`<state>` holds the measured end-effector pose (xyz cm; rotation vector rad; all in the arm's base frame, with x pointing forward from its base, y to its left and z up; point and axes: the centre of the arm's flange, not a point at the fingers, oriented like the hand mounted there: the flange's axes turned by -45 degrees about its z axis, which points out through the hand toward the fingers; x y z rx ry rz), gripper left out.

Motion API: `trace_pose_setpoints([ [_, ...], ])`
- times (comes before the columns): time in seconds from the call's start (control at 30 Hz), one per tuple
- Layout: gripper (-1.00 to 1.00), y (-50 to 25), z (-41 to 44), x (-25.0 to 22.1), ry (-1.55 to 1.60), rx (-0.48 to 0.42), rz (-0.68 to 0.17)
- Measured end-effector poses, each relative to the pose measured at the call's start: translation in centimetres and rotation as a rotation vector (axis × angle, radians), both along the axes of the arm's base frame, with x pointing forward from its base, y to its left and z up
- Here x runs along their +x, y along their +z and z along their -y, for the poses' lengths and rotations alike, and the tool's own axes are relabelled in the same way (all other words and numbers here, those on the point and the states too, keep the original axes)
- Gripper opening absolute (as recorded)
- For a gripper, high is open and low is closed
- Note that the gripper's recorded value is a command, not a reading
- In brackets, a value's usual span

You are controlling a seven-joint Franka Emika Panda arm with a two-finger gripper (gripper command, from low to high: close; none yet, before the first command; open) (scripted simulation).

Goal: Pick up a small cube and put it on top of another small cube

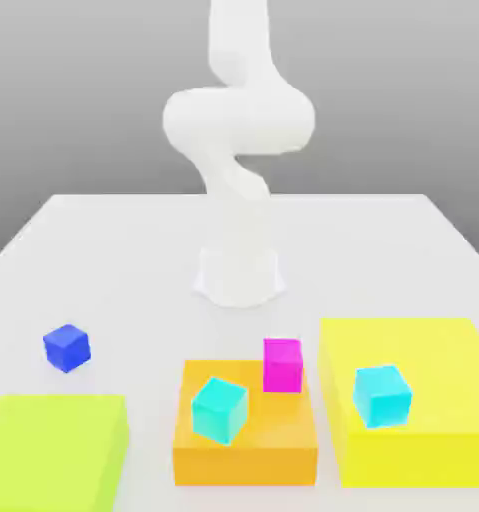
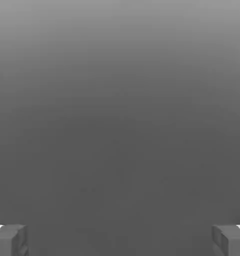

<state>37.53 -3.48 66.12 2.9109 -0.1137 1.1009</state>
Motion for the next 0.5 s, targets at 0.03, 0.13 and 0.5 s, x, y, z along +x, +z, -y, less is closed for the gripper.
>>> trace_pose_setpoints([
  [0.03,0.0,-2.5,1.8,1.1,-0.032,-0.001,-0.038],
  [0.13,0.0,-9.9,7.2,2.9,-0.124,0.004,-0.147],
  [0.5,0.0,-37.1,22.9,-6.5,-0.438,0.145,-0.535],
])
